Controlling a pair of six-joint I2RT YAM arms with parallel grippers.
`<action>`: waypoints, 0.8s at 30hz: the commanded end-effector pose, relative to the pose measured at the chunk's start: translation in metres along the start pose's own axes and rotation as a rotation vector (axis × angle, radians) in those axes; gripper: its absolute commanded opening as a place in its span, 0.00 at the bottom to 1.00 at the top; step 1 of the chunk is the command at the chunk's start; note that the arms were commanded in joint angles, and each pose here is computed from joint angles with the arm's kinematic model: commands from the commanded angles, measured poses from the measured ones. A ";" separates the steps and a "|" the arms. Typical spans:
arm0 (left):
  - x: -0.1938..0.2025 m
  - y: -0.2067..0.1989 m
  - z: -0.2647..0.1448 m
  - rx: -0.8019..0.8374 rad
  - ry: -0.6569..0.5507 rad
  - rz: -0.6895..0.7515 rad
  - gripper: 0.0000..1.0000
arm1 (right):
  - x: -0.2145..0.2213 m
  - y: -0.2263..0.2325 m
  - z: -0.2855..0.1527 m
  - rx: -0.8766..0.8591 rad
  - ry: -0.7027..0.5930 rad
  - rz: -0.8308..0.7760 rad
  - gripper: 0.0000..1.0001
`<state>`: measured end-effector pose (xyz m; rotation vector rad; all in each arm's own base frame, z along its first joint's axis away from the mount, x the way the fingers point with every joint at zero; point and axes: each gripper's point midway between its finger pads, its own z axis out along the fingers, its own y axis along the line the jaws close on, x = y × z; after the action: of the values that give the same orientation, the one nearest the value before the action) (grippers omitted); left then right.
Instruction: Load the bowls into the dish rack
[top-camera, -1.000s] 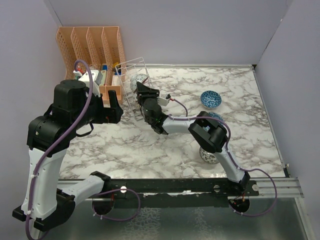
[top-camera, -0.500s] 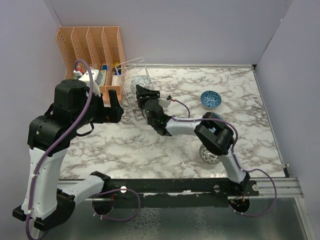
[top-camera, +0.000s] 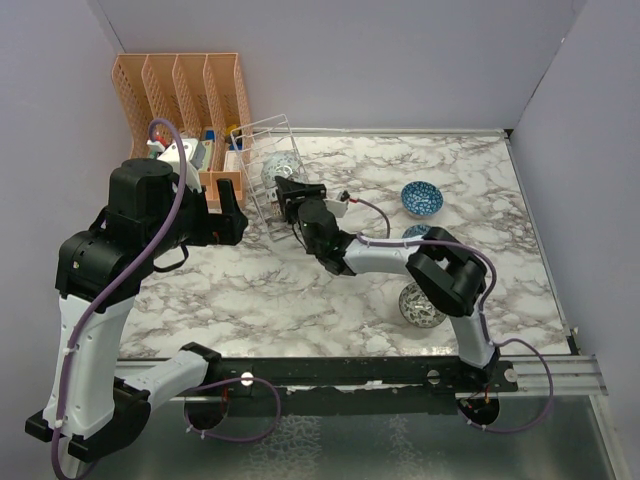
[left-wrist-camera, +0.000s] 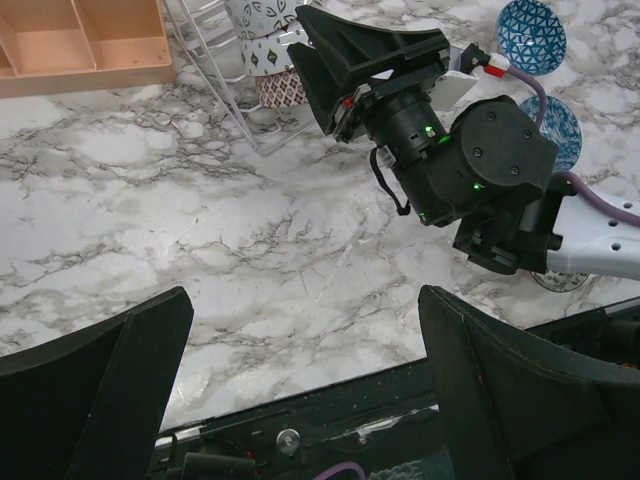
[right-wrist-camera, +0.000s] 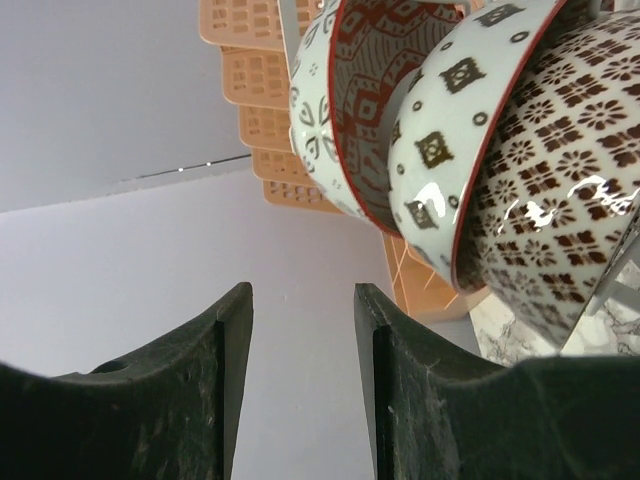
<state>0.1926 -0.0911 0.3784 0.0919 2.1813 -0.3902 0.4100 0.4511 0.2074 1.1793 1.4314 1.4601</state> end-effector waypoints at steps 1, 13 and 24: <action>-0.003 -0.007 -0.001 0.036 -0.013 -0.002 0.99 | 0.005 0.034 -0.025 -0.003 0.068 -0.042 0.46; -0.008 -0.007 0.000 0.027 -0.014 -0.004 0.99 | -0.073 0.052 -0.055 0.217 0.008 -0.414 0.51; -0.010 -0.002 0.007 -0.010 -0.006 -0.010 0.99 | -0.112 0.060 -0.013 0.128 0.203 -0.533 0.51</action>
<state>0.2011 -0.0952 0.3719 0.0872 2.2156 -0.3854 0.4308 0.3142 0.2545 0.8733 1.7647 1.0162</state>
